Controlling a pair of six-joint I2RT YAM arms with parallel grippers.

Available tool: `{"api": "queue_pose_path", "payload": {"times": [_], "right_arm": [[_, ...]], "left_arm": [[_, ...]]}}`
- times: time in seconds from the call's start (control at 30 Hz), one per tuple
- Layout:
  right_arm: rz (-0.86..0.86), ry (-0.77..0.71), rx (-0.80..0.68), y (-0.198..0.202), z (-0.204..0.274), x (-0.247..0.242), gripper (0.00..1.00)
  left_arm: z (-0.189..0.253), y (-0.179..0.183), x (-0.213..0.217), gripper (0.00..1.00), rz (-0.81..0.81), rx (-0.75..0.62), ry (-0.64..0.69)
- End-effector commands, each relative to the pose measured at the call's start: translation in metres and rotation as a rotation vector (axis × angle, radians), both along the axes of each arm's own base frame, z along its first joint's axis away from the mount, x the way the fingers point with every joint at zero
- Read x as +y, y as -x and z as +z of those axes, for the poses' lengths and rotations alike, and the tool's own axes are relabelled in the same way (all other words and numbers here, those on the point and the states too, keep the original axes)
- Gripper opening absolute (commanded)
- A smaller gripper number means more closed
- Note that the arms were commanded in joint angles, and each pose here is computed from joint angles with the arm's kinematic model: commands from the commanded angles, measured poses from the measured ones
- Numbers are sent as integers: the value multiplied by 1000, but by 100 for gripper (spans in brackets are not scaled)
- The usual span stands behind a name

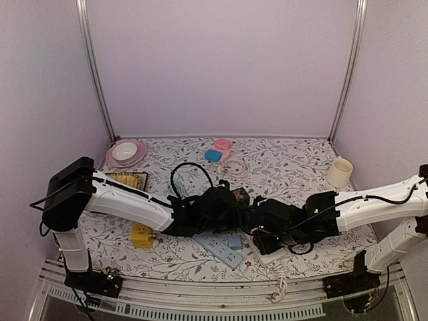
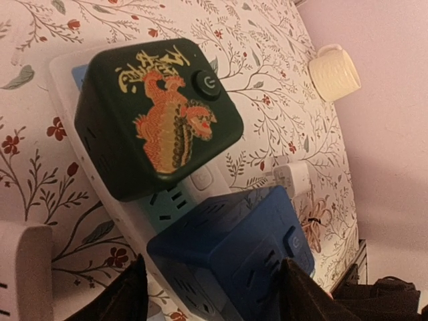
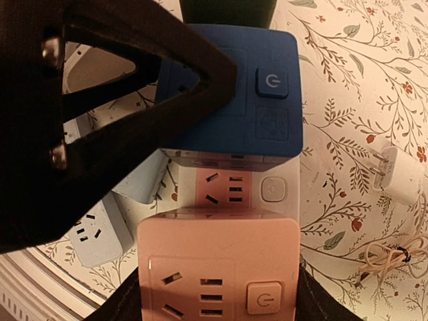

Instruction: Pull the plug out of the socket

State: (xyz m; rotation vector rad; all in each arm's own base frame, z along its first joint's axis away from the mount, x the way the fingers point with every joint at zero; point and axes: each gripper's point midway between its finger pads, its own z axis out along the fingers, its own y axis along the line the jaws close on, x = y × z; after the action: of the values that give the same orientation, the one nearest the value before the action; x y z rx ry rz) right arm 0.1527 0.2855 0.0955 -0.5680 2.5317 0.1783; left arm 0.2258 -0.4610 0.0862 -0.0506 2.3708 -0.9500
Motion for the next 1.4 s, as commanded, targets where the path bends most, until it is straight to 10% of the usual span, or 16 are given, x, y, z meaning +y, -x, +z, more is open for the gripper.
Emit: {"api": "queue_pose_path", "payload": {"times": [0.0,0.77,1.37], "right_arm": [[-10,-156,-85,-32,35,23,40],[42,-50,-227,-29,54,33,37],[-201,-322,-203,-90,78,-59,36]], "left_arm": [[-62,18,30,67,-26,81,-219],[-84,20,37,67,-12,112,-271],[-73,19,33,67,-31,72,-233]]}}
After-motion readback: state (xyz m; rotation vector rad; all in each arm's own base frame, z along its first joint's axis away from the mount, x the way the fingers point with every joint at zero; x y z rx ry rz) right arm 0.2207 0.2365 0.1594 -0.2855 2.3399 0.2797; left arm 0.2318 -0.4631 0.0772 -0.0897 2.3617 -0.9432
